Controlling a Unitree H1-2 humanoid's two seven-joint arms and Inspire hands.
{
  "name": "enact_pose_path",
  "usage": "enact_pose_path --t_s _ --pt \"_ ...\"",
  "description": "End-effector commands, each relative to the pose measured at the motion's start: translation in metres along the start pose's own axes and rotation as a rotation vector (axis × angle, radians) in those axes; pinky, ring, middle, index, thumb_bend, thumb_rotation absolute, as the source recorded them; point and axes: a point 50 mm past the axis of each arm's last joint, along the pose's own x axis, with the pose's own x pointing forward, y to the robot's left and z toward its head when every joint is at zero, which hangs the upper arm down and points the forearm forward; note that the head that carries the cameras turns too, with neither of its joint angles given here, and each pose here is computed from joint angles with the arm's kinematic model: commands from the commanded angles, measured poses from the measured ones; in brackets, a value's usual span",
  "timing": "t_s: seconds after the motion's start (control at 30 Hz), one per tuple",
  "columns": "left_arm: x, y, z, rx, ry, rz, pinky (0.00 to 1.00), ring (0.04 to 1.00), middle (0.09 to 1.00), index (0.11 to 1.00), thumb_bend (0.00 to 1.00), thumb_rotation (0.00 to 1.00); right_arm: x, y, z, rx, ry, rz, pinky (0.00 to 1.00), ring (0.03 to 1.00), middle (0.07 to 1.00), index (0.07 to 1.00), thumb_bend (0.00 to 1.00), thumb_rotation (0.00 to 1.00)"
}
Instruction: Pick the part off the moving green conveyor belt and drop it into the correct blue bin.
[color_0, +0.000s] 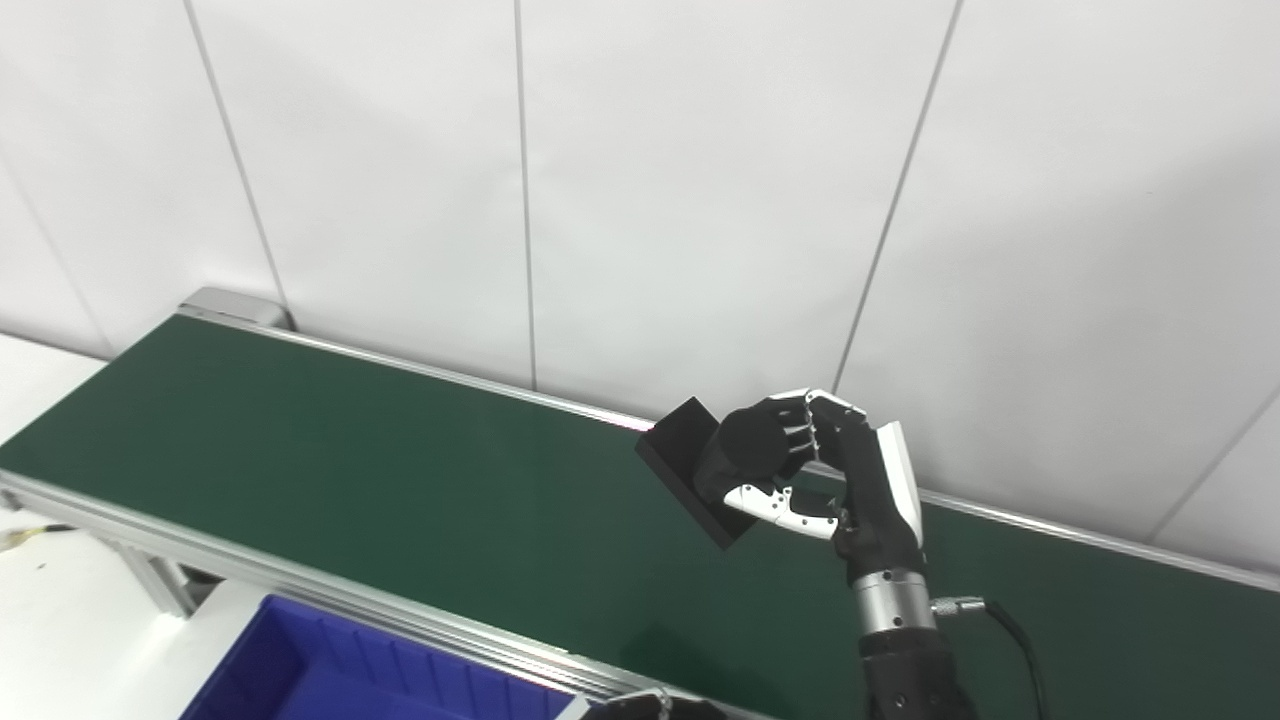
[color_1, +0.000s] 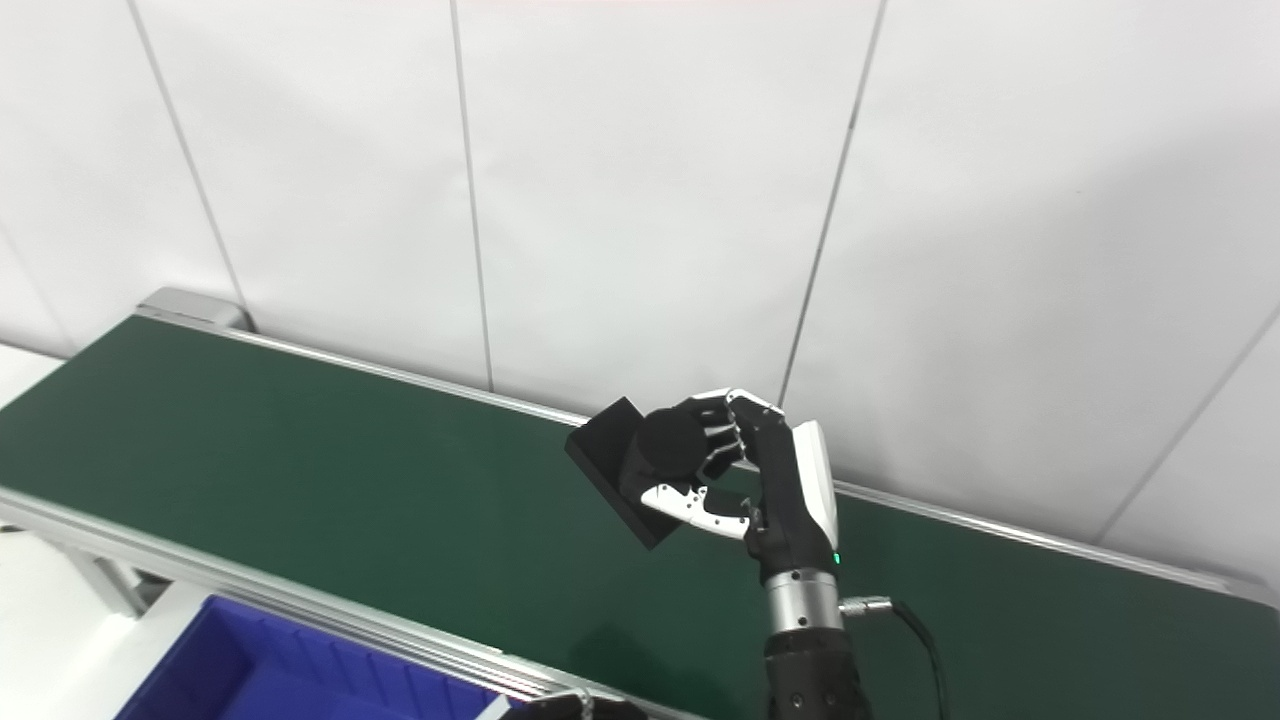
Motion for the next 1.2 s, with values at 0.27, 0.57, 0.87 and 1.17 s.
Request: enact_pose_path --t_s 0.27,0.57,0.87,1.17 --pt "-0.004 0.012 0.01 0.004 -0.06 0.005 0.63 0.704 0.741 0.716 0.79 0.52 -0.032 -0.038 0.03 -0.024 -0.096 -0.084 0.35 0.45 0.502 0.51 0.5 0.0" --pt "-0.011 0.023 0.015 0.02 -0.063 0.011 0.62 0.691 0.725 0.71 0.79 0.52 -0.076 -0.072 0.049 -0.049 -0.079 -0.163 0.36 0.445 0.5 0.514 0.5 0.0" --pt "-0.019 0.037 0.024 0.039 -0.051 0.01 0.65 0.711 0.741 0.717 0.77 0.52 -0.122 -0.085 0.052 -0.041 -0.003 -0.214 0.37 0.448 0.501 0.499 0.5 0.0" --pt "-0.022 0.048 0.033 0.048 -0.054 0.006 0.64 0.706 0.732 0.71 0.79 0.54 -0.166 -0.087 0.053 -0.035 0.071 -0.257 0.36 0.447 0.504 0.499 0.5 0.0"
